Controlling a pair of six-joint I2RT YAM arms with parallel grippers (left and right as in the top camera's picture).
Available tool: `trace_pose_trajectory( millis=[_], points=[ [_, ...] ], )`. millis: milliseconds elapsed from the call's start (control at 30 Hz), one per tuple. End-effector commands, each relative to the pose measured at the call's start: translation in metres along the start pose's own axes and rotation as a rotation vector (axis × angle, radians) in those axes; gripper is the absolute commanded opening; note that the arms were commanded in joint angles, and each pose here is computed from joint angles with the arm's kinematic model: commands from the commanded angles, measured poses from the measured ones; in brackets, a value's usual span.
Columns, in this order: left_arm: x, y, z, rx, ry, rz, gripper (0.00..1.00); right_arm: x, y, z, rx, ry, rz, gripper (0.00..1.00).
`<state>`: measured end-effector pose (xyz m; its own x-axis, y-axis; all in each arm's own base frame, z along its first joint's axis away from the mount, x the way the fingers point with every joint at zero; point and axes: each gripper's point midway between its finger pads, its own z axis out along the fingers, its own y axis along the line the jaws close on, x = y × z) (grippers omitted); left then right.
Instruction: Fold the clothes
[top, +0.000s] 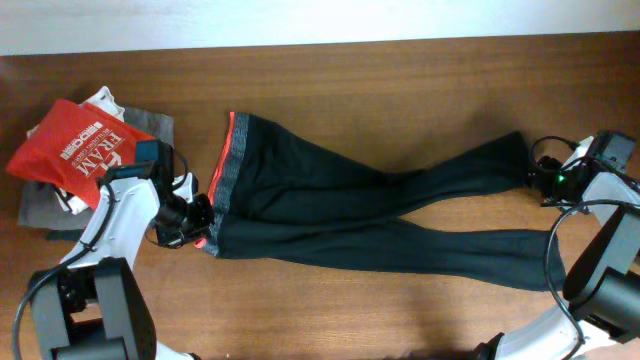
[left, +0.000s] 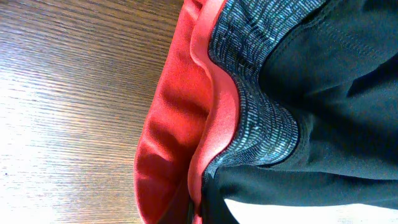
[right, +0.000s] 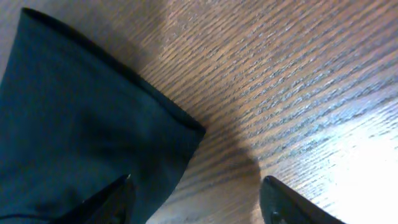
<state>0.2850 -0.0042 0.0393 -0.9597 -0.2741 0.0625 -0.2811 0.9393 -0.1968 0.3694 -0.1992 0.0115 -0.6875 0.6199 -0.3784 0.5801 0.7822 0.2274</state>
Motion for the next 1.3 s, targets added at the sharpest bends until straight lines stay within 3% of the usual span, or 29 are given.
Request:
trace_pose_trajectory(
  millis=[0,100,167,400,467,767,833,967,1067,1267],
  points=[
    [-0.007,-0.004,-0.01,0.018,-0.039,0.009,0.01,0.002,0.006,0.01,-0.017,0.011,-0.01,0.67],
    [-0.007,-0.004,-0.01,0.018,-0.038,0.009,0.01,0.003,0.016,0.018,-0.033,0.006,-0.035,0.66],
    [-0.007,-0.004,-0.01,0.018,-0.038,0.009,0.01,0.002,0.022,0.019,-0.038,0.001,-0.05,0.59],
    [-0.006,-0.004,-0.01,0.018,-0.037,0.008,0.01,-0.007,0.021,0.018,-0.019,-0.036,-0.051,0.1],
    [-0.005,-0.003,-0.01,0.017,-0.034,0.008,0.01,-0.015,0.006,0.012,0.035,-0.05,-0.007,0.04],
    [-0.005,-0.003,-0.01,0.017,-0.032,0.007,0.01,-0.102,-0.028,-0.052,0.069,-0.213,0.089,0.05],
    [-0.005,-0.003,-0.01,0.017,-0.032,0.007,0.01,-0.112,-0.026,-0.058,0.066,-0.237,0.085,0.1],
    [-0.006,-0.003,-0.01,0.018,-0.036,0.008,0.01,-0.107,-0.019,-0.054,0.064,-0.215,0.072,0.18],
    [-0.008,-0.004,-0.01,0.019,-0.043,0.01,0.03,-0.094,-0.014,-0.048,0.065,-0.16,0.063,0.36],
    [-0.011,-0.004,-0.01,0.021,-0.057,0.013,0.04,-0.056,-0.009,-0.044,0.061,-0.008,0.073,0.39]
  ],
)
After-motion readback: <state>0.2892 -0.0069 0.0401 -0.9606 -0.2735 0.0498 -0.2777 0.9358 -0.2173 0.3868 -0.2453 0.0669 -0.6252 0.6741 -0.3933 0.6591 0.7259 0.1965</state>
